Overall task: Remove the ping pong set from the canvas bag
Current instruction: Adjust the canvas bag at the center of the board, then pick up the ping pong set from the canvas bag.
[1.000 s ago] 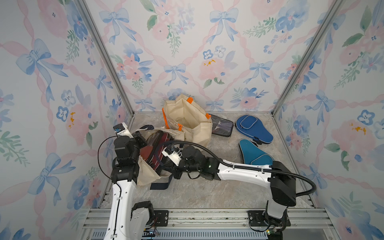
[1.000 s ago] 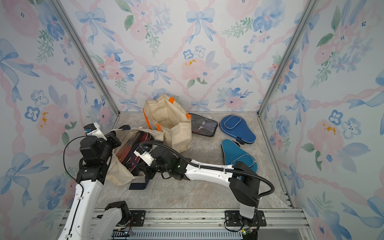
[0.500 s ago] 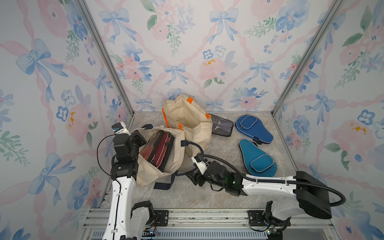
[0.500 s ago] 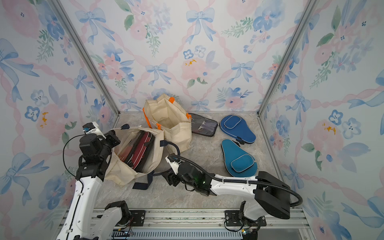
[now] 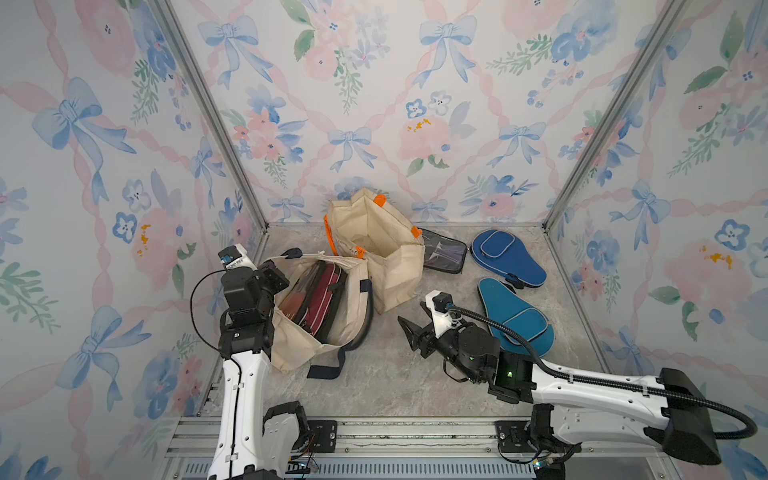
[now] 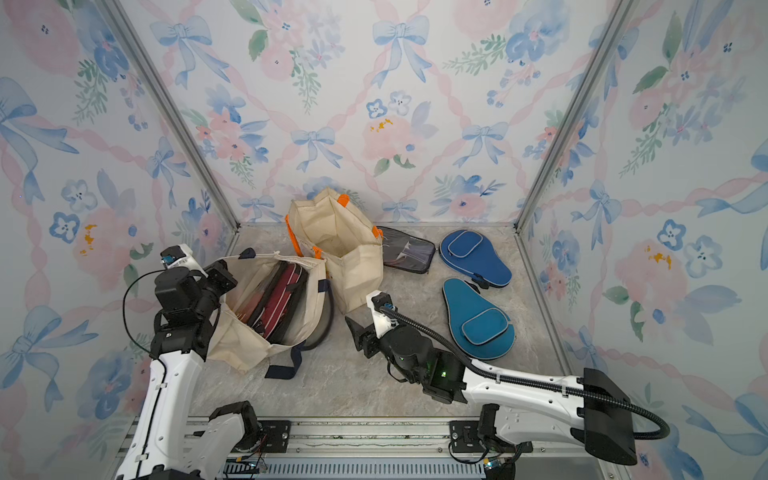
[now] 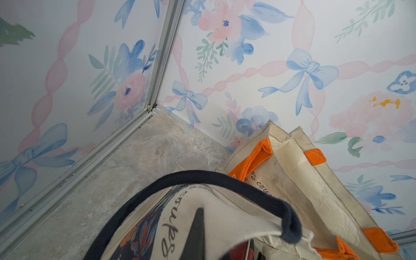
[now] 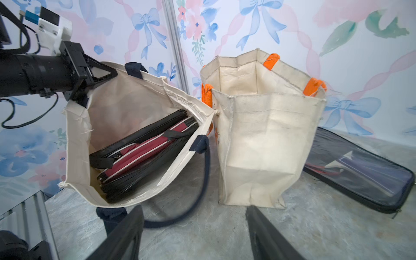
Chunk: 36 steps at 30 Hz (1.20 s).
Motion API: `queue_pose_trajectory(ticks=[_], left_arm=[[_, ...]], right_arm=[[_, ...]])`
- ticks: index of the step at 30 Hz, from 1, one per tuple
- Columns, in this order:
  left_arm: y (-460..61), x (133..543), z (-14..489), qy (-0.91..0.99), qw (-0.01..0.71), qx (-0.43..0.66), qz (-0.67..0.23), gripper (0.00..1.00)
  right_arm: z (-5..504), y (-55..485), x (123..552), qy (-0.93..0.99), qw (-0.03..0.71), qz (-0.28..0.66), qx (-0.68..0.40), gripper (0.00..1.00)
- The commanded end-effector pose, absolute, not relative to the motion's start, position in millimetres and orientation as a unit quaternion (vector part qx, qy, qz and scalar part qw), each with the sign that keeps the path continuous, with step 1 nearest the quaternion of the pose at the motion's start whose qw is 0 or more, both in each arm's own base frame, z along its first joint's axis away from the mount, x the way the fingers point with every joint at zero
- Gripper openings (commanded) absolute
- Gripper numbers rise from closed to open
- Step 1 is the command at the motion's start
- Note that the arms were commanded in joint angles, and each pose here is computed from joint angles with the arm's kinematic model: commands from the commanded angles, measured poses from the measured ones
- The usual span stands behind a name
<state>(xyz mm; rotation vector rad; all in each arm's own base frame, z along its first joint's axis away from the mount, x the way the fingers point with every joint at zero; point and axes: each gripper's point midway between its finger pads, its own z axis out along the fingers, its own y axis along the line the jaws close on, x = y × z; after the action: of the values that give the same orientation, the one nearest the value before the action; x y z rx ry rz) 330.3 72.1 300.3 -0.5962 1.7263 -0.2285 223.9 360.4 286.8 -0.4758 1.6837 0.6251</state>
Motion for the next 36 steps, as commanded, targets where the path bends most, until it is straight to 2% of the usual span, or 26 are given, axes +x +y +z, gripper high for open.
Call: queue_pose_trajectory(ticks=[1,6,14,22,28,36], left_arm=[[77.8,329.7,369.1,0.681,0.681,-0.242,-0.117,0.0],[67.5,336.4,374.7,0.686,0.676,-0.222,-0.152,0.0],[47.8,338.3,371.1,0.676,0.685,-0.182,-0.202,0.0],[39.2,335.3,371.0,0.666,0.692,-0.168,-0.221,0.0],[34.3,334.3,370.2,0.662,0.696,-0.158,-0.228,0.0],[31.9,331.9,366.8,0.655,0.703,-0.15,-0.232,0.0]], right_arm=[[285.9,373.7,226.9,0.73,0.6,0.243,-0.217,0.71],[287.6,415.1,222.7,0.731,0.569,0.286,-0.247,0.71],[266.1,504.1,222.3,0.765,0.457,0.376,-0.255,0.72],[259.6,535.1,258.7,0.784,0.373,0.483,-0.113,0.71],[247.1,563.6,278.0,0.791,0.321,0.52,-0.036,0.7],[224.4,592.2,290.4,0.795,0.28,0.538,0.015,0.68]])
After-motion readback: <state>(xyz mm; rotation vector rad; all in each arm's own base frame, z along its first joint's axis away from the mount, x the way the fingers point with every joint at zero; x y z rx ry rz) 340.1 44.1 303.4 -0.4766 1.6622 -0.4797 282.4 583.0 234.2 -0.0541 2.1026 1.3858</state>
